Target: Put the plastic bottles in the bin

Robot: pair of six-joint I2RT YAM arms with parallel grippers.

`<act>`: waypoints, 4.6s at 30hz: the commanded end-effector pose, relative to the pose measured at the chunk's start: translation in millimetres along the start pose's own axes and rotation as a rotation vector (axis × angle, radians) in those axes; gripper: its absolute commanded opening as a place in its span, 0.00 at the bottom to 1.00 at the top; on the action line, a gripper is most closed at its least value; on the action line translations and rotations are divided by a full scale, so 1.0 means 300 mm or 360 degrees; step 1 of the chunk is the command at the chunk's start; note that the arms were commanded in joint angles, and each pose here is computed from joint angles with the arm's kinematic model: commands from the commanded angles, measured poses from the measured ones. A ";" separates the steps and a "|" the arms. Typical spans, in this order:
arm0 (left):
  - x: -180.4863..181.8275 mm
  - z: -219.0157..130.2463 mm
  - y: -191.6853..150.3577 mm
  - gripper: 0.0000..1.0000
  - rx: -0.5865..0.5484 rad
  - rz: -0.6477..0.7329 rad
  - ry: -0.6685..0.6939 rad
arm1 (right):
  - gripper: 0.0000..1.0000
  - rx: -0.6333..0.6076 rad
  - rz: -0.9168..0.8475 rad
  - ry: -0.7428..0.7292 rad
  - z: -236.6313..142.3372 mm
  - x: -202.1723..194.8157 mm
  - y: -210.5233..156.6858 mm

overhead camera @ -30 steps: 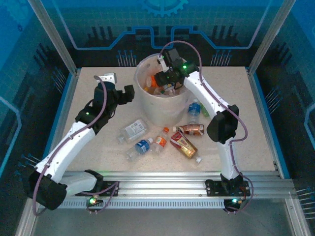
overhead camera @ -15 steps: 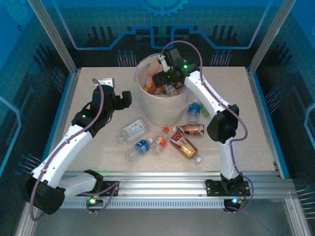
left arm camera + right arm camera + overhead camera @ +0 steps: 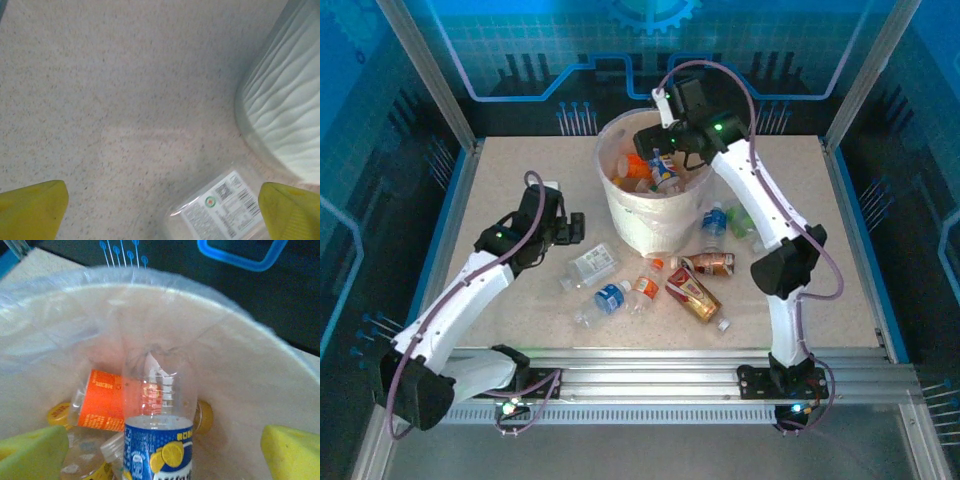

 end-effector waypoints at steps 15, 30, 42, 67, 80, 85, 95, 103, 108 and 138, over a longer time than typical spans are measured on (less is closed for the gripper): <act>-0.124 0.174 -0.135 0.99 0.0611 0.0353 -0.0302 | 1.00 -0.0354 0.0218 -0.0209 -0.440 -0.117 -0.053; -0.241 0.304 -0.187 0.99 0.0836 0.0647 -0.0321 | 1.00 -0.0472 0.0341 -0.0321 -0.582 -0.191 -0.177; -0.156 0.362 -0.159 0.99 0.0809 0.0422 -0.0175 | 1.00 -0.0417 0.0350 -0.0341 -0.558 -0.195 -0.202; -0.038 0.287 -0.026 0.99 0.0327 0.0996 -0.0416 | 1.00 -0.0337 0.0375 -0.0371 -0.523 -0.205 -0.244; -0.016 0.358 -0.048 0.99 0.0307 0.1183 -0.0702 | 1.00 -0.0346 0.0392 -0.0388 -0.529 -0.210 -0.254; -0.027 0.374 -0.073 0.99 0.0358 0.1235 -0.0771 | 1.00 -0.0336 0.0392 -0.0397 -0.525 -0.211 -0.256; -0.023 0.463 -0.086 0.99 0.0502 0.1304 -0.0688 | 1.00 -0.0335 0.0392 -0.0410 -0.525 -0.215 -0.258; -0.023 0.517 -0.083 0.99 0.0514 0.1303 -0.0615 | 1.00 -0.0332 0.0389 -0.0406 -0.520 -0.214 -0.260; -0.013 0.564 -0.088 0.99 0.0568 0.1246 -0.0551 | 1.00 -0.0329 0.0387 -0.0414 -0.520 -0.217 -0.263; 0.162 0.370 0.110 0.65 0.0322 0.0524 -0.0080 | 1.00 -0.0390 0.0504 -0.0656 -0.554 -0.314 -0.335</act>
Point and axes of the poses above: each hand's point on the last joint's axis, 136 mm out from that joint toward the fingers, its own z axis out along the fingers, its own x axis along the line the jaws close on, y = z × x, the point moved 10 cm from there along -z, back along the fingers, and after that the axes turned 12 degrees about z, right-handed, at the moved point
